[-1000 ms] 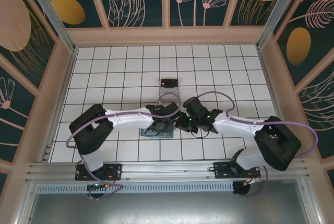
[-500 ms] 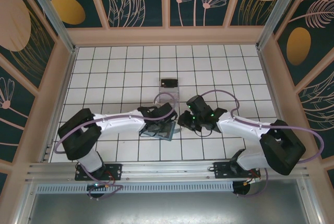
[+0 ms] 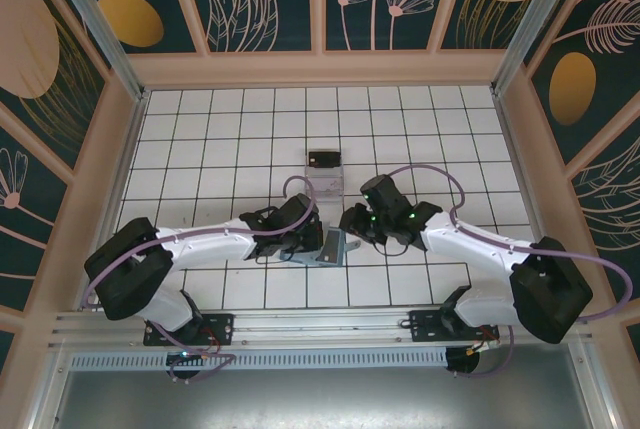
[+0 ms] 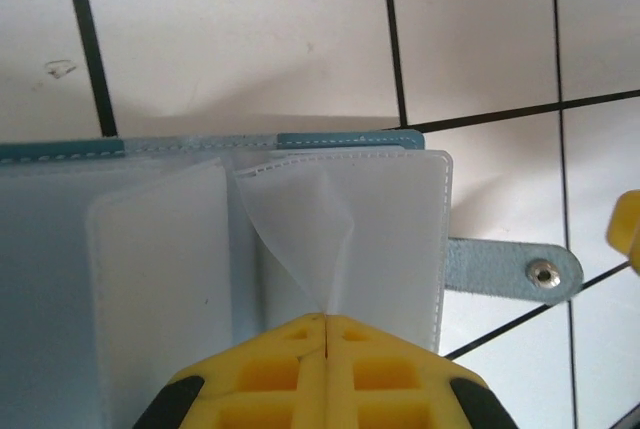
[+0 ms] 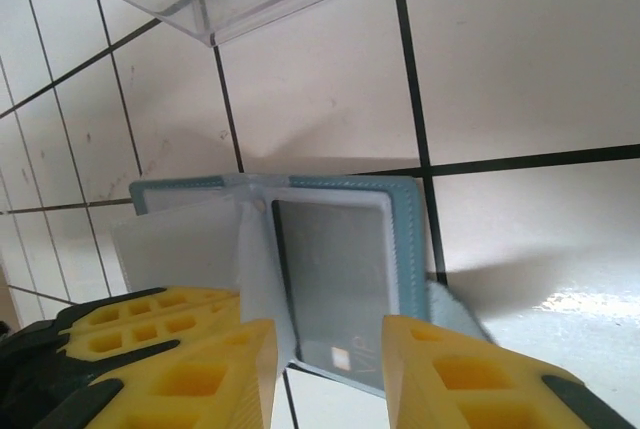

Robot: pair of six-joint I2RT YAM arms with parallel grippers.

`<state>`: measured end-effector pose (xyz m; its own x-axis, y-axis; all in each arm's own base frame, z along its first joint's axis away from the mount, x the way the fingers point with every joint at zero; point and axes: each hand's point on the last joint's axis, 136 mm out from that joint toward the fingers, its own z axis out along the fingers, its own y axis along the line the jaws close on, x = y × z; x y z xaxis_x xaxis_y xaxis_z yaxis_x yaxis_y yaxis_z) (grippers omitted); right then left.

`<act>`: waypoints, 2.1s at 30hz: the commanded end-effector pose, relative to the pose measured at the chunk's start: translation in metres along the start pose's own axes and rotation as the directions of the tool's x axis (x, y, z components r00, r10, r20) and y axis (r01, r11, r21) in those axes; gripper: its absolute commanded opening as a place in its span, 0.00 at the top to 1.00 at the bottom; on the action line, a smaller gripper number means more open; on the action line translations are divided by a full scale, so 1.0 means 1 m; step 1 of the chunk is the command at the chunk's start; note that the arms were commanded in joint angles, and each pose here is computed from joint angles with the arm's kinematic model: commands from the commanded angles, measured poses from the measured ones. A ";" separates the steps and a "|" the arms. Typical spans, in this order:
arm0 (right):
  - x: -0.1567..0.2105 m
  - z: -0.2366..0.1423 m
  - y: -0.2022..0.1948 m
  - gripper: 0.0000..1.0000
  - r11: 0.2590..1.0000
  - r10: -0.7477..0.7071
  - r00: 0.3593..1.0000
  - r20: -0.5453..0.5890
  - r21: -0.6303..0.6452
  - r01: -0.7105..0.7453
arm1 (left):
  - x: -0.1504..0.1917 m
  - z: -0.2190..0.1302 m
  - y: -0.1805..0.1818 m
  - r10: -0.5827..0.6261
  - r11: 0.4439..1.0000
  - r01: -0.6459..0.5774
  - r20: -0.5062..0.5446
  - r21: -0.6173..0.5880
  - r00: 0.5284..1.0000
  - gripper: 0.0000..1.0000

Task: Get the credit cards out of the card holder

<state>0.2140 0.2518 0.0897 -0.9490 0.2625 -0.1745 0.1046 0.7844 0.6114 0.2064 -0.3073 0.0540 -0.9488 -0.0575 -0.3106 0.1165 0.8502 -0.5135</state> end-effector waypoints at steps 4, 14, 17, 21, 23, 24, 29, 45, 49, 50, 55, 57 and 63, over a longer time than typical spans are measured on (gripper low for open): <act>-0.002 0.008 0.026 0.69 0.994 -0.005 0.999 -0.036 -0.112 0.001 | -0.002 -0.001 -0.011 -0.027 0.997 0.026 0.004 0.078 1.000 0.96; 0.004 0.038 0.028 0.71 0.993 -0.013 0.993 -0.120 -0.115 -0.001 | -0.001 -0.003 -0.007 -0.027 0.997 0.027 0.006 0.075 1.000 0.94; 0.006 0.042 0.031 0.71 0.991 -0.014 0.990 -0.138 -0.132 -0.005 | -0.001 -0.006 -0.006 -0.028 0.997 0.027 0.013 0.071 1.000 0.89; 0.007 0.045 0.036 0.71 0.990 -0.020 0.989 -0.146 -0.143 -0.001 | -0.010 -0.020 -0.004 -0.021 0.998 0.017 0.067 0.059 0.998 0.77; 0.008 0.046 0.039 0.71 0.988 -0.023 0.988 -0.154 -0.152 -0.001 | -0.015 -0.028 -0.003 -0.014 0.999 0.011 0.091 0.037 0.996 0.74; 0.008 0.047 0.040 0.71 0.988 -0.025 0.987 -0.156 -0.153 0.001 | -0.018 -0.032 -0.001 -0.011 1.000 0.009 0.105 0.022 0.994 0.73; 0.012 0.050 0.047 0.70 0.988 -0.036 0.984 -0.175 -0.156 0.008 | -0.033 -0.057 0.009 -0.025 0.999 0.031 0.173 -0.031 0.985 0.70; 0.036 0.068 0.071 0.70 0.987 -0.079 0.971 -0.225 -0.152 0.045 | -0.067 -0.123 0.017 -0.069 0.998 0.065 0.377 0.023 0.924 0.34; 0.043 0.077 0.077 0.70 0.987 -0.097 0.965 -0.243 -0.148 0.062 | -0.074 -0.136 0.022 -0.067 0.997 0.077 0.419 -0.006 0.906 0.30; 0.044 0.080 0.079 0.70 0.987 -0.101 0.964 -0.247 -0.148 0.065 | -0.074 -0.137 0.024 -0.062 0.997 0.076 0.416 -0.018 0.907 0.30; 0.051 0.092 0.077 0.70 0.989 -0.110 0.959 -0.260 -0.123 0.080 | -0.068 -0.126 0.024 -0.043 0.996 0.066 0.357 -0.054 0.933 0.30; 0.053 0.099 0.070 0.71 0.991 -0.109 0.958 -0.265 -0.106 0.084 | -0.066 -0.121 0.022 -0.044 0.997 0.064 0.338 -0.047 0.940 0.30; 0.059 0.115 0.060 0.71 0.992 -0.107 0.950 -0.292 -0.102 0.080 | -0.063 -0.115 0.024 -0.043 0.996 0.064 0.322 -0.055 0.946 0.31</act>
<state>0.1959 0.3734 0.0306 -0.9999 0.0099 0.0100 0.0140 0.7468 0.6650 0.2352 -0.2231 0.1510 -0.8043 -0.2736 -0.5274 0.0309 0.8672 -0.4970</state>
